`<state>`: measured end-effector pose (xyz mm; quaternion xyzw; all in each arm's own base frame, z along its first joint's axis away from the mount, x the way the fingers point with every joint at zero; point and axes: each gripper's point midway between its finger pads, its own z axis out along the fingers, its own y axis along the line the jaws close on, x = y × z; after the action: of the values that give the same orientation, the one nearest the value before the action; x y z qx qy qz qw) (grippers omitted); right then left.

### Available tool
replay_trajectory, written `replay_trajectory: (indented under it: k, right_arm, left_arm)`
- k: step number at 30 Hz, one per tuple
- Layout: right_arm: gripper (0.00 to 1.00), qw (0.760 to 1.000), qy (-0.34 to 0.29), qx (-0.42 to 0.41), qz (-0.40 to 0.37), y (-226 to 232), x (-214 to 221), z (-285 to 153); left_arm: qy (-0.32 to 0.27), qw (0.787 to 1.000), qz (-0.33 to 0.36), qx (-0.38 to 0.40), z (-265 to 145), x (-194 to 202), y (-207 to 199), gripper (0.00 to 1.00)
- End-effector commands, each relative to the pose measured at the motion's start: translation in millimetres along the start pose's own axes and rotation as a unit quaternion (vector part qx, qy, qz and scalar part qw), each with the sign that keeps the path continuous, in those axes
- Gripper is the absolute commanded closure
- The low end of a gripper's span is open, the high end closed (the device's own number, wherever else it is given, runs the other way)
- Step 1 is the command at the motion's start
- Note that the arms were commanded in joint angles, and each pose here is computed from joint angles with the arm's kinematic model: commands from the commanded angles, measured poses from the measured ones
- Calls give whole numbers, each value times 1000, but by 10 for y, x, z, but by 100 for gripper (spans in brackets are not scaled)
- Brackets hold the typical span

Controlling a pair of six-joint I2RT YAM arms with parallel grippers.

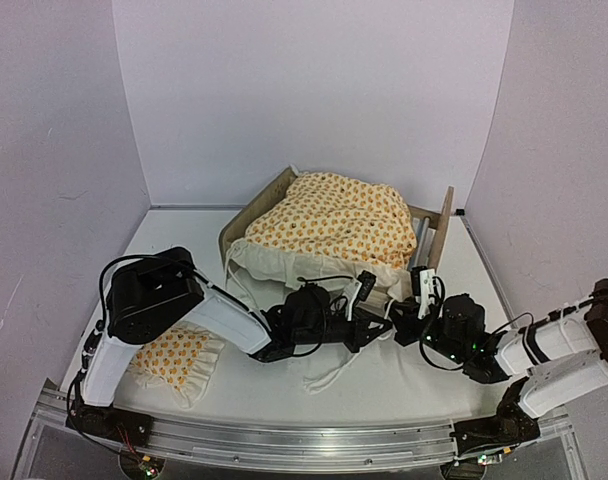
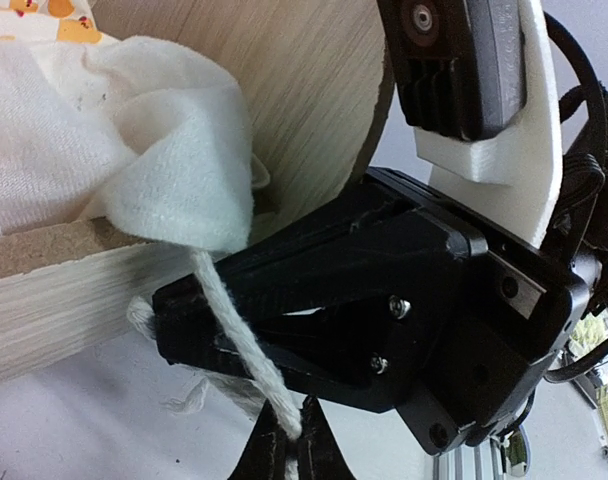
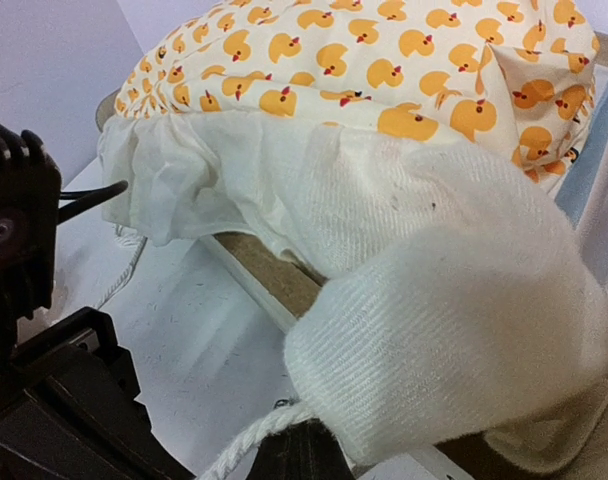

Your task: Set up the pet bed

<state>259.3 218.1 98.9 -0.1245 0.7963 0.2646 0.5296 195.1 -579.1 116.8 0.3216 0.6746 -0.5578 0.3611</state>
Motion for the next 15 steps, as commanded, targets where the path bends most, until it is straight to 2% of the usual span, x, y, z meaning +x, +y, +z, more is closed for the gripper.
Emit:
replay_trajectory:
  k: [1,4,7,10,11,15]
  right_arm:
    - [100,992,-104,-64,-21,276,-485,-23]
    - [100,988,-112,-103,-25,403,-475,-4]
    - [100,984,-110,-140,-33,531,-432,48]
    - [100,982,-121,-142,-34,521,-429,18]
    - [100,982,-122,-141,-37,520,-429,18]
    - [100,983,-121,-129,-53,472,-394,8]
  left_arm:
    - [-38,996,71,46,-142,-333,-388,97]
    - [-33,995,78,54,-143,-306,-406,95]
    - [-23,994,84,71,-107,-246,-442,89]
    - [-18,992,96,74,-151,-212,-457,78]
    - [-17,992,101,67,-188,-204,-438,71]
    - [-7,991,129,37,-469,-149,-308,54]
